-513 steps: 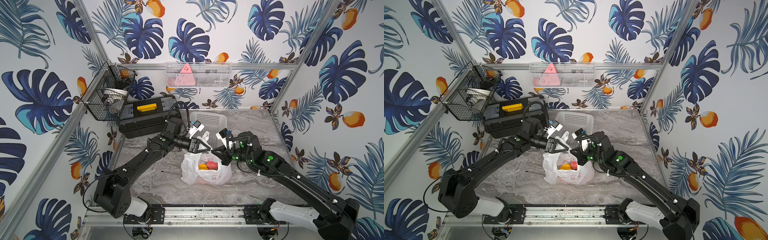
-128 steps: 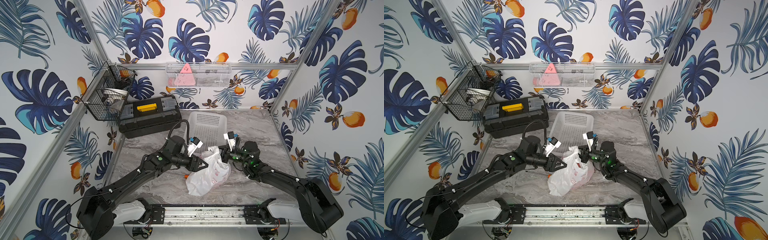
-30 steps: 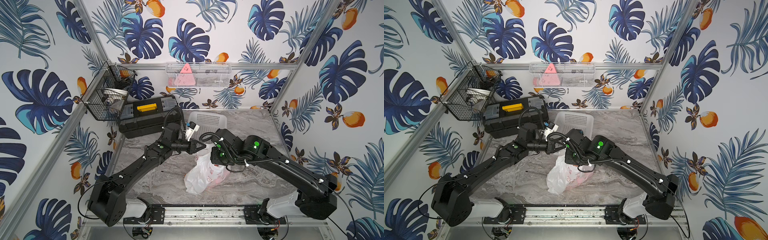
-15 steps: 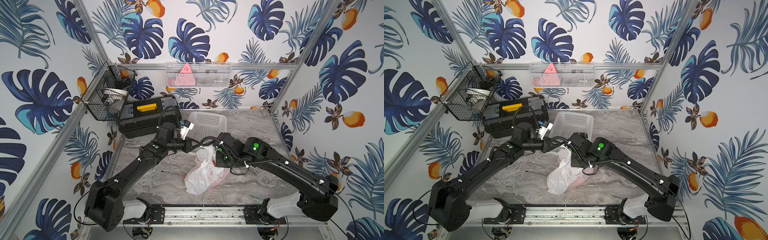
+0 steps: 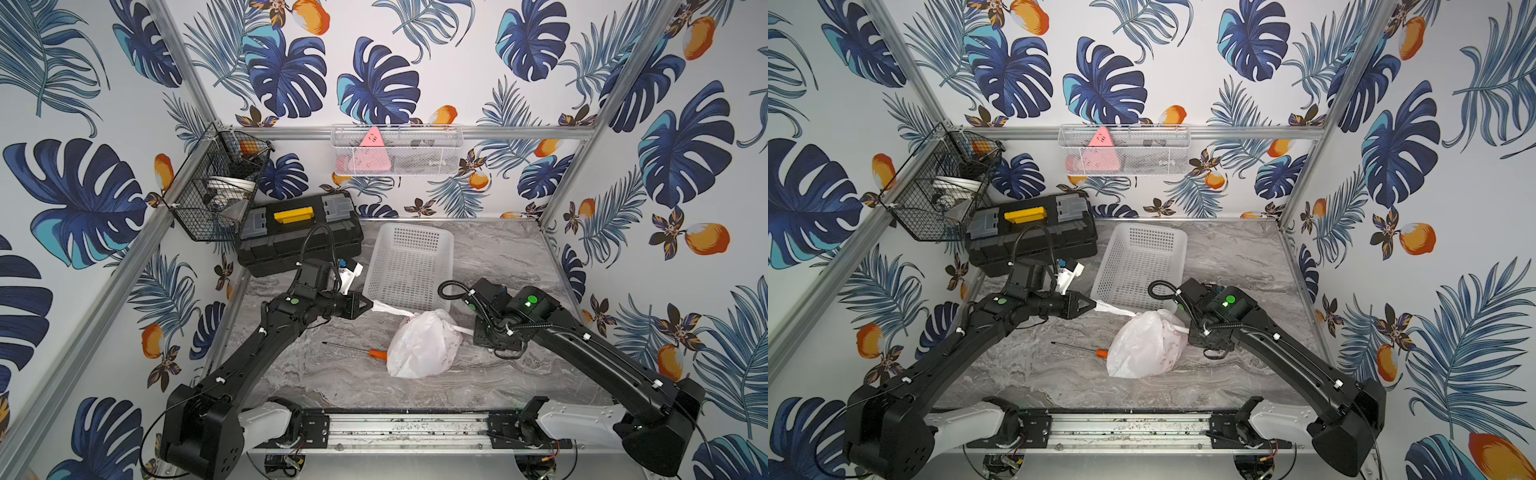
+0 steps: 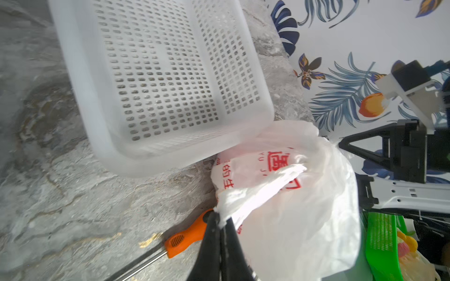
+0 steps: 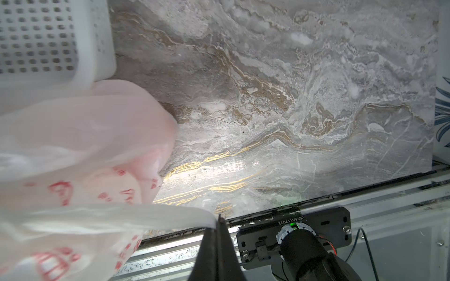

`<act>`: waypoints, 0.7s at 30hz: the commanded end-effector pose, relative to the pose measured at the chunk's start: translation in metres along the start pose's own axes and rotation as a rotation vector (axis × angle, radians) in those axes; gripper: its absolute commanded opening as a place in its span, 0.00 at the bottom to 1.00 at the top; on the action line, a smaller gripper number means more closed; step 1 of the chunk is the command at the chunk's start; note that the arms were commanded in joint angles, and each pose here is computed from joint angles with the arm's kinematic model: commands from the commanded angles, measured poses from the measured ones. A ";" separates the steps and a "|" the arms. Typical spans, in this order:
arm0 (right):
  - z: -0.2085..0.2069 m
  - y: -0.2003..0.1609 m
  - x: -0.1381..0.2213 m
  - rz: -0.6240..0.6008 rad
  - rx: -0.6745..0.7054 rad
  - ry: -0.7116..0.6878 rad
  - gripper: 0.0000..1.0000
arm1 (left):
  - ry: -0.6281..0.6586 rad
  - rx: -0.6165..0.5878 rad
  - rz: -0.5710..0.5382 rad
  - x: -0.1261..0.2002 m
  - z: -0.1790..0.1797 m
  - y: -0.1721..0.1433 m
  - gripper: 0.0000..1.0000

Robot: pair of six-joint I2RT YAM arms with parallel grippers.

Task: Place the peach into a plastic bag & tie a knot
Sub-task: Tie the plastic bag at the center of the board.

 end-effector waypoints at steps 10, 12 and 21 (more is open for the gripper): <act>-0.028 0.003 -0.047 0.097 -0.074 -0.123 0.00 | 0.218 0.021 0.027 0.003 0.029 -0.005 0.00; -0.029 0.004 -0.050 0.100 -0.071 -0.120 0.00 | 0.219 0.029 0.031 0.002 0.031 -0.006 0.00; 0.012 0.015 -0.030 0.139 -0.003 0.233 0.18 | 0.075 0.050 -0.038 0.005 0.015 0.004 0.04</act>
Point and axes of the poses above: each gripper's point midway between its finger pads, its own x axis back along the fingers, its own z axis along the line the jaws close on, y = z × x, the point moved 9 cm from there along x, back along the fingers, and after that the axes turned 12 degrees about -x, right-handed, at the moved point
